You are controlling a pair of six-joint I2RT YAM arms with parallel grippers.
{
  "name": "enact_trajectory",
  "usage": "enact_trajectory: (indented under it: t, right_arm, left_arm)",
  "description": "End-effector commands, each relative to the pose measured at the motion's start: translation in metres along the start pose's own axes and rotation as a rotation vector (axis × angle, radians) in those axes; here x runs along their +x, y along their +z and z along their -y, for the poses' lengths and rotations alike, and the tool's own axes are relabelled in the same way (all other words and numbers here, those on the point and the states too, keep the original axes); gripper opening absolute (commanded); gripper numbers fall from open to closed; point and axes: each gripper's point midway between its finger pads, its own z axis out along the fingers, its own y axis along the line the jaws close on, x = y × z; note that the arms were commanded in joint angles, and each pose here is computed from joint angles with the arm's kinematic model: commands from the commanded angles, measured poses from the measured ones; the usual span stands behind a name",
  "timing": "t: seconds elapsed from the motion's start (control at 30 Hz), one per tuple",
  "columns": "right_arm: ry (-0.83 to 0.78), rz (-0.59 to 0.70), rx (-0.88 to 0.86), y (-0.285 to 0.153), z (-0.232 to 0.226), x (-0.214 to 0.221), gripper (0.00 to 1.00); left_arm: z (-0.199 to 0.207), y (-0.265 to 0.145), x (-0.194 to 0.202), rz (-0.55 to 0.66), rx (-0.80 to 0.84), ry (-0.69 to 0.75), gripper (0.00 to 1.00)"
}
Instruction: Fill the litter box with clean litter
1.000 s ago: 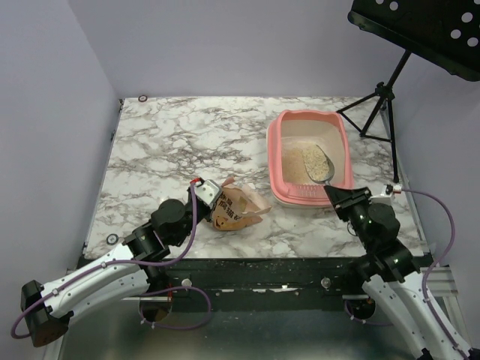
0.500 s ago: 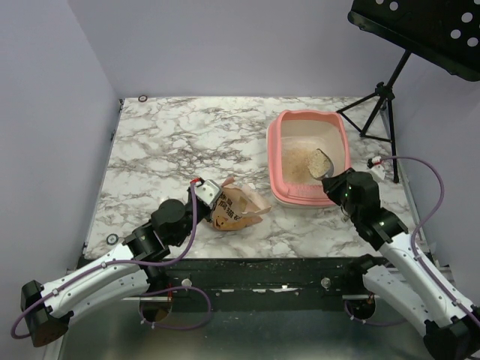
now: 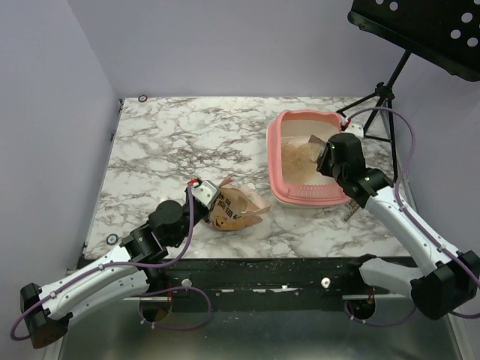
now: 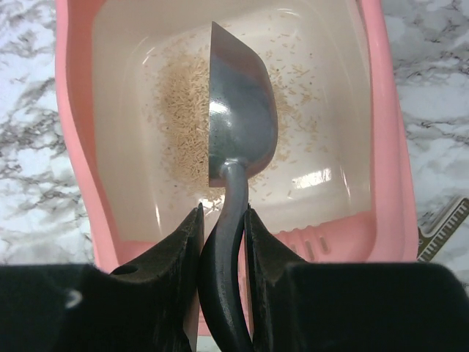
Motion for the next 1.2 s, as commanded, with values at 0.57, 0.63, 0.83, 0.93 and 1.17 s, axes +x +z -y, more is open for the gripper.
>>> enact_trajectory:
  t: [0.57, 0.63, 0.83, 0.93, 1.17]
  right_arm:
    - [-0.576, -0.35, 0.011, -0.006, -0.018, -0.026, 0.0]
    - [-0.588, -0.352, 0.077, -0.011, -0.009, -0.035, 0.0]
    - [-0.464, -0.161, -0.087, -0.051, -0.036, -0.069, 0.0]
    - [-0.401, -0.131, -0.259, -0.074, -0.058, -0.067, 0.0]
    - [-0.357, -0.219, -0.575, -0.111, -0.097, -0.04, 0.0]
  left_arm:
    - [-0.016, -0.011, -0.045, 0.136, -0.057, -0.015, 0.0]
    - [-0.017, -0.012, -0.046, 0.142, -0.059, -0.015, 0.0]
    - [-0.016, -0.012, -0.047, 0.144, -0.056, -0.014, 0.0]
    - [-0.017, -0.013, -0.047, 0.145, -0.06, -0.012, 0.0]
    - [-0.019, -0.013, -0.046, 0.14, -0.072, -0.007, 0.0]
